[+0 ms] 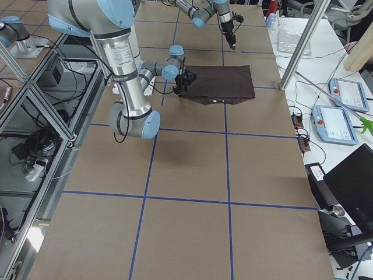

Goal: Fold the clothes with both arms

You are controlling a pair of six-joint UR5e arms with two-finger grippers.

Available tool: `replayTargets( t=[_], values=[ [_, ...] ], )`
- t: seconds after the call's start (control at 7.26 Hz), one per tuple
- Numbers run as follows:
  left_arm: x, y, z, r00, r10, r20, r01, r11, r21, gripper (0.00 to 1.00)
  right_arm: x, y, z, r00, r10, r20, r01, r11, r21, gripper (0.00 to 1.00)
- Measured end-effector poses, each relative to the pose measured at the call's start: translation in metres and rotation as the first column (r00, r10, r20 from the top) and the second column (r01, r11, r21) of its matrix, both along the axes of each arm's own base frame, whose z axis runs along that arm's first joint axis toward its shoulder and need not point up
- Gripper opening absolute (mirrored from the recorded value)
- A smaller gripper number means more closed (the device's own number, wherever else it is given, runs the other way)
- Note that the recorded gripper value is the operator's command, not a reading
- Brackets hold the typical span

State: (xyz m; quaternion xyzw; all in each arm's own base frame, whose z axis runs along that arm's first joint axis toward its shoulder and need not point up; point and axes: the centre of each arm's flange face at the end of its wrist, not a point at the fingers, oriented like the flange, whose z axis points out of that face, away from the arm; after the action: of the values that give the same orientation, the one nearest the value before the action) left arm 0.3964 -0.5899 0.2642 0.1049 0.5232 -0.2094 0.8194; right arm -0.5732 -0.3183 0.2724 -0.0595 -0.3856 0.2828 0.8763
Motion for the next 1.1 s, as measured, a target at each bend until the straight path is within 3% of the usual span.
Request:
replayTargets(
  t=[1.1],
  values=[
    [0.0,0.0,0.0,1.0,0.0,0.0,0.0,1.0,0.0,0.53,0.003,-0.011,-0.01,1.0,0.008,0.014,-0.008,1.0,0.014,0.7]
  ],
)
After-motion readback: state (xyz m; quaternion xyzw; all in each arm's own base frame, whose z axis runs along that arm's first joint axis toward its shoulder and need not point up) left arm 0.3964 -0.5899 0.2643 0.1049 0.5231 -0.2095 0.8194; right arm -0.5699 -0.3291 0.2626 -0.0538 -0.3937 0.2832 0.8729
